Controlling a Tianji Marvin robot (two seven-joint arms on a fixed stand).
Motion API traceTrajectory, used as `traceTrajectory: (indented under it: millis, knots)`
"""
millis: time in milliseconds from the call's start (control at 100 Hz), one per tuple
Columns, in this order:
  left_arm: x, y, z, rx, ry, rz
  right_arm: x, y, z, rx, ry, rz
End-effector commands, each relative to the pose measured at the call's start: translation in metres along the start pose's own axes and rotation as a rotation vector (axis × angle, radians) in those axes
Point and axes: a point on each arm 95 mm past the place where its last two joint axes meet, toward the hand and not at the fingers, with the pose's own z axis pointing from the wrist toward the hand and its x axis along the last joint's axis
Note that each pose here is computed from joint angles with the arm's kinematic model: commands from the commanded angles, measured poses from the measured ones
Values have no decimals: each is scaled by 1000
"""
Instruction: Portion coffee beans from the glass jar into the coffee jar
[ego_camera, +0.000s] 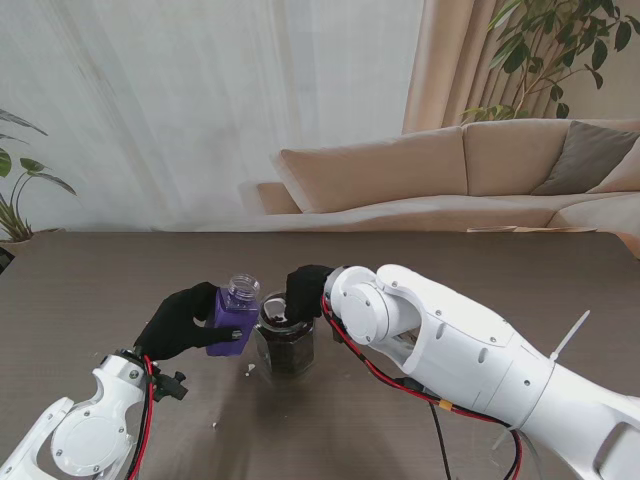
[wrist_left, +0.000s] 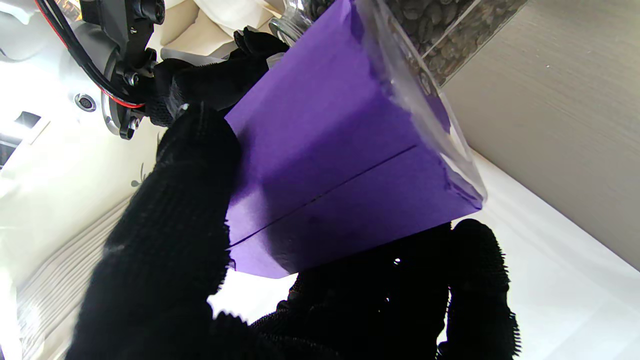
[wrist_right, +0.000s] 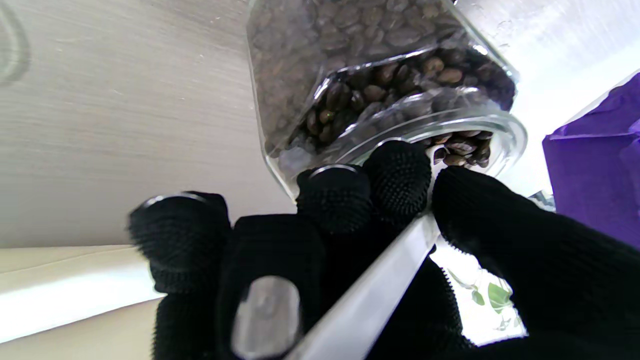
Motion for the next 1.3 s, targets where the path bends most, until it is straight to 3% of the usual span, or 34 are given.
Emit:
traceTrajectory:
  millis: [0,850,1290]
  knots:
    - [2,3,0,-14,-3,-6,0,-6,0,14,-12,10]
    - [1,3,1,-18,-7,-1,-10,1,-4,-41,-52,114]
    - [1,6,2,-38,-15,-4,-10,29,-28,-128,-69,180]
